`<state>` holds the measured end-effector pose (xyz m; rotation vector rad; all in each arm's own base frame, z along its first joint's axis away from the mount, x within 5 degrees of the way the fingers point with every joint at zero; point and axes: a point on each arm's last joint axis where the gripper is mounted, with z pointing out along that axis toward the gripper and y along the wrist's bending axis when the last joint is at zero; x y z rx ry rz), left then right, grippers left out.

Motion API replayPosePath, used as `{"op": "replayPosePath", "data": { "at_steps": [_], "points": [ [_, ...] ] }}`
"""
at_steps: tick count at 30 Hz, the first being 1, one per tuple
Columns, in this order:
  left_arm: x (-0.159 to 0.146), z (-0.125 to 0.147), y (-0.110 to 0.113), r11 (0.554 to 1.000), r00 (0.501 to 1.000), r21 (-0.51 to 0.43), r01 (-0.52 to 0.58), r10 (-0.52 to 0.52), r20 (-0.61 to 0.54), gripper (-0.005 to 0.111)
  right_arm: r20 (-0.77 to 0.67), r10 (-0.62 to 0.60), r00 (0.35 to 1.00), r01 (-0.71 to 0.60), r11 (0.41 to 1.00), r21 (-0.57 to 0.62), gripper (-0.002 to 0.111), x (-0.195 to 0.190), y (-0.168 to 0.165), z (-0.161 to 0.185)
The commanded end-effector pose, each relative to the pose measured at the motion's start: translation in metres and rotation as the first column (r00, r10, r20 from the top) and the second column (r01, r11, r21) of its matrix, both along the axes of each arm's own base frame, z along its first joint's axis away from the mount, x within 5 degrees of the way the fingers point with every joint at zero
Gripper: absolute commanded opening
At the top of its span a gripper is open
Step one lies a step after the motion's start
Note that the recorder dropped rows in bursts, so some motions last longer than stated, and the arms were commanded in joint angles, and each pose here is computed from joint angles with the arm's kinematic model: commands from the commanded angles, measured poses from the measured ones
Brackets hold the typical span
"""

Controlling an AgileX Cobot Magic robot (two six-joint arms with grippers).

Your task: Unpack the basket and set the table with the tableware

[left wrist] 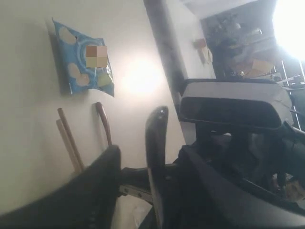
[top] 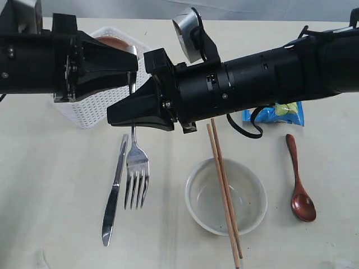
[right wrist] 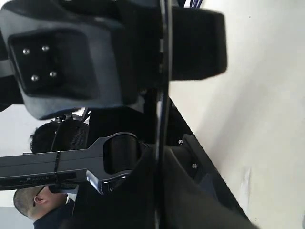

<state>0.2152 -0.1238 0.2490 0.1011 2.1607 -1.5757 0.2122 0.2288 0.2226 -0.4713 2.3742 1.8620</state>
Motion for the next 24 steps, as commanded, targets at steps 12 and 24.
{"op": "replayPosePath", "data": {
  "at_steps": [12, 24],
  "points": [
    [-0.0011, -0.0088, -0.0133, 0.994, 0.998, 0.092, -0.054, 0.055, -0.007, 0.038, 0.011, 0.001, 1.0, -0.001, 1.0, 0.015, 0.0, 0.0011, 0.001, 0.0014],
    [-0.0039, -0.0065, -0.0152, 0.997, 1.0, 0.072, -0.013, 0.012, 0.016, 0.0, 0.012, 0.006, 1.0, -0.006, 1.0, 0.013, 0.0, 0.0007, 0.0009, 0.0013]
  ]
}}
